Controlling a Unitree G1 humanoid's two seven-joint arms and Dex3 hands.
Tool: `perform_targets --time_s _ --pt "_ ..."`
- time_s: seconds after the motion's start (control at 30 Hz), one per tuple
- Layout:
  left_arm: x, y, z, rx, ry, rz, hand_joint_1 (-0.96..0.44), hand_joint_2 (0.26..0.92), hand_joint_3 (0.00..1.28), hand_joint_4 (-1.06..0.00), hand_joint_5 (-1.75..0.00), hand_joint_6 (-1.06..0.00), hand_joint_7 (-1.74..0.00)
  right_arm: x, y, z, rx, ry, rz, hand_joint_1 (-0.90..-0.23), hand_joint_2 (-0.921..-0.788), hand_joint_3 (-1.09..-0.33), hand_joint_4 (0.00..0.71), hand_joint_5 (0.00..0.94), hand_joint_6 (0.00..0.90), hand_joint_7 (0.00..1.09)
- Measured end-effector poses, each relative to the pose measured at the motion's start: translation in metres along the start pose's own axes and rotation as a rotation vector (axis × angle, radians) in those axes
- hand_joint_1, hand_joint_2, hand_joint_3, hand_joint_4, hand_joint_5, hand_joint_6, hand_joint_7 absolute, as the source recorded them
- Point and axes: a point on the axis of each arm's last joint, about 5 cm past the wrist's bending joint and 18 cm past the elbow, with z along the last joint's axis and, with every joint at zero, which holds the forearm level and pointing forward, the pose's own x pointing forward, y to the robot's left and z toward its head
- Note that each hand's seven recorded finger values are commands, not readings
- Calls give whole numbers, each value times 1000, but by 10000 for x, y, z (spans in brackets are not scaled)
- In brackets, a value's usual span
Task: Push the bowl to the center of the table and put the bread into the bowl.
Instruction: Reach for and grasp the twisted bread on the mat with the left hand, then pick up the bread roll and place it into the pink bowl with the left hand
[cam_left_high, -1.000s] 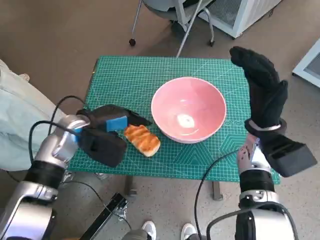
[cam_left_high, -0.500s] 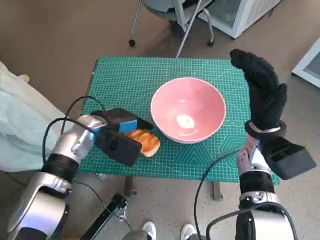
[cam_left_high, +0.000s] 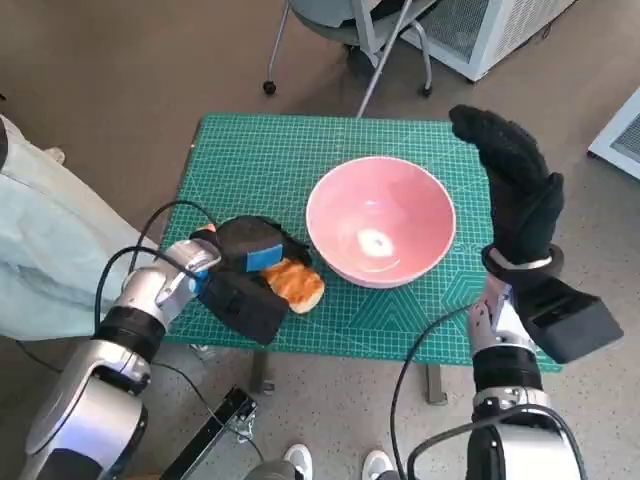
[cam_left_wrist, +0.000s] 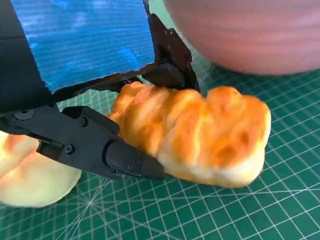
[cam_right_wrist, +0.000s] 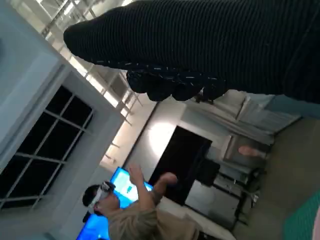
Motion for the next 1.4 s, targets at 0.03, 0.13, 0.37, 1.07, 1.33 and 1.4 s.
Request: perform_targets --time_s 0.03,0.13,0.37,1.07,1.33,1.4 --pt "-19 8 -15 -8 -6 0 -3 920 124 -542 -1258 -652 -1183 -5 -1 0 1 2 -1 -581 -921 -713 318 8 34 831" --pt "-90 51 -73 -49 -13 -8 0 920 118 -579 -1230 -626 -1215 -12 -5 3 4 3 -4 -581 -921 -707 321 9 37 834" --pt "-363 362 -210 -178 -41 50 2 920 90 -602 -1234 -664 -1155 -13 -9 6 9 8 -5 -583 -921 -702 322 9 39 834" --pt "-676 1251 257 -43 -315 529 1 907 47 -643 -1185 -775 -1043 -6 5 2 12 15 -9 -590 -921 -697 331 10 35 819" --pt "-316 1384 471 79 -357 581 0 920 81 -586 -1228 -701 -1135 1 32 0 18 9 -14 -578 -921 -696 333 10 37 814" --pt "-210 1382 497 84 -343 564 0 920 90 -575 -1272 -690 -1114 4 38 1 18 7 -13 -576 -921 -697 333 9 37 813"
